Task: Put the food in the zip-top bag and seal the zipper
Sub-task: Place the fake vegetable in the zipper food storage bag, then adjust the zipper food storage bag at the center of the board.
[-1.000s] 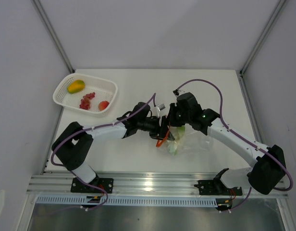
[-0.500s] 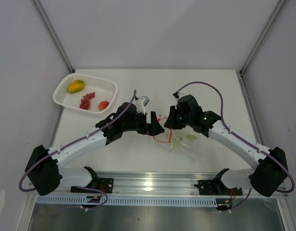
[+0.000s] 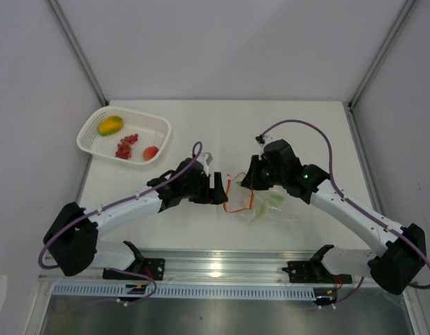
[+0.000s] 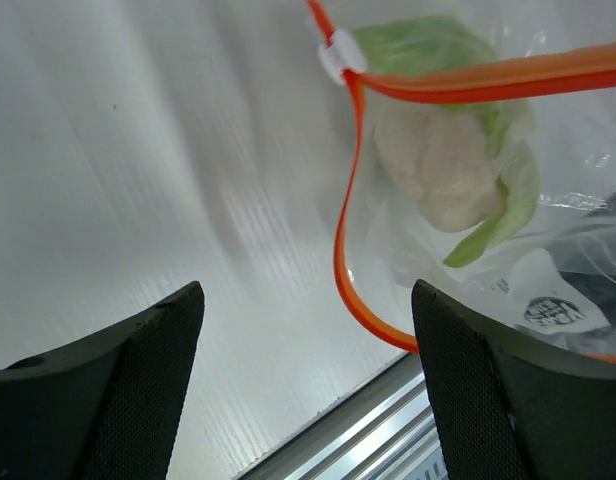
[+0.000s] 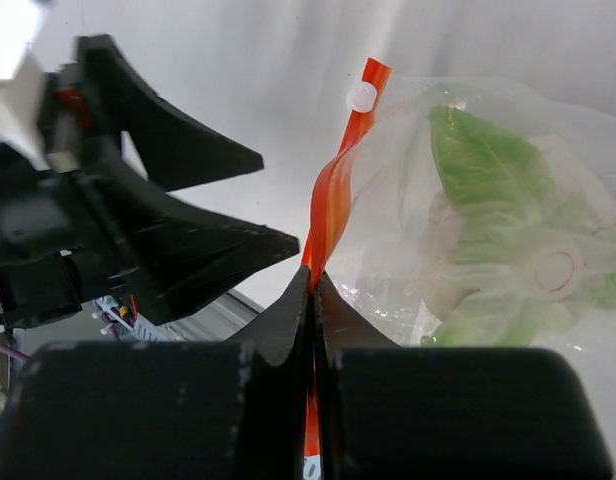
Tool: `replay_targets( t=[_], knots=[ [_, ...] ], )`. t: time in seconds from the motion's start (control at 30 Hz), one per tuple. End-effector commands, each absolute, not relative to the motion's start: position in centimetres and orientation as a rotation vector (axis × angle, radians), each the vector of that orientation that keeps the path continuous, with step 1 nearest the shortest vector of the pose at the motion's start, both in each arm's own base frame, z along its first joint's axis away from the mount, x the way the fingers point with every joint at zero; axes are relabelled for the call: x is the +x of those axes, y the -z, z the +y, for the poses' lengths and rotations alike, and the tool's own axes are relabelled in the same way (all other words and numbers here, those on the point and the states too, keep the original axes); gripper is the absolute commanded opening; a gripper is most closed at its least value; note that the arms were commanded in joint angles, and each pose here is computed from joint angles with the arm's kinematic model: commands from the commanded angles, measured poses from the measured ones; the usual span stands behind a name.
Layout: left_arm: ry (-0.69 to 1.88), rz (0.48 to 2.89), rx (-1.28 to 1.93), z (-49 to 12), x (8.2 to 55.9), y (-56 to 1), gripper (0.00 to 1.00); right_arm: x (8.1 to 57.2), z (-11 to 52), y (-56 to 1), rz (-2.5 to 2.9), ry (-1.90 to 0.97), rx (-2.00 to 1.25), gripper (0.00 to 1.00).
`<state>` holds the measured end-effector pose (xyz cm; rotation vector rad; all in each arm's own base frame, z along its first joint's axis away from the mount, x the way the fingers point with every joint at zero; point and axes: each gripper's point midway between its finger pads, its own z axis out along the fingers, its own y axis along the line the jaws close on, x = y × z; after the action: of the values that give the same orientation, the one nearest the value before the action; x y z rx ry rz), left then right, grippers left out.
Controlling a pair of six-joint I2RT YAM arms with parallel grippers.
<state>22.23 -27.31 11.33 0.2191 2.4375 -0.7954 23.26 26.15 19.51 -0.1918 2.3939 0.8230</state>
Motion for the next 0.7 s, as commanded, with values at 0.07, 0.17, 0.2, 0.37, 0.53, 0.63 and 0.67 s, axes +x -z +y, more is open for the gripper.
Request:
replay_targets(
  t=[0.07,0.17,0.2,0.37,0.53,0.63,0.67],
  knots=[
    [0.942,2.492,0.186,-29.3,21.6,-10.0,0.80,23.0,25.9,-22.2,2.320,-0.847,-0.209,0.00],
    [0.990,2.513,0.190,-30.5,21.8,-9.6,0.70,22.8,25.8,-22.2,2.322,-0.848,-0.209,0.00],
    [0.996,2.525,0.193,-30.8,21.9,-9.1,0.67,22.8,25.8,-22.1,2.325,-0.845,-0.209,0.00],
    [1.173,2.504,0.216,-33.3,21.8,-10.3,0.44,22.6,25.5,-21.8,2.321,-0.836,-0.221,0.00],
    [1.271,2.435,0.257,-34.5,21.8,-12.7,0.07,22.9,24.4,-20.7,2.352,-0.745,-0.203,0.00],
    [1.274,2.373,0.315,-34.5,22.0,-15.1,0.01,23.3,23.5,-20.4,2.348,-0.676,-0.196,0.00],
    [1.285,2.360,0.335,-34.4,21.6,-15.9,0.01,23.4,23.2,-20.4,2.346,-0.660,-0.195,0.00]
  ],
)
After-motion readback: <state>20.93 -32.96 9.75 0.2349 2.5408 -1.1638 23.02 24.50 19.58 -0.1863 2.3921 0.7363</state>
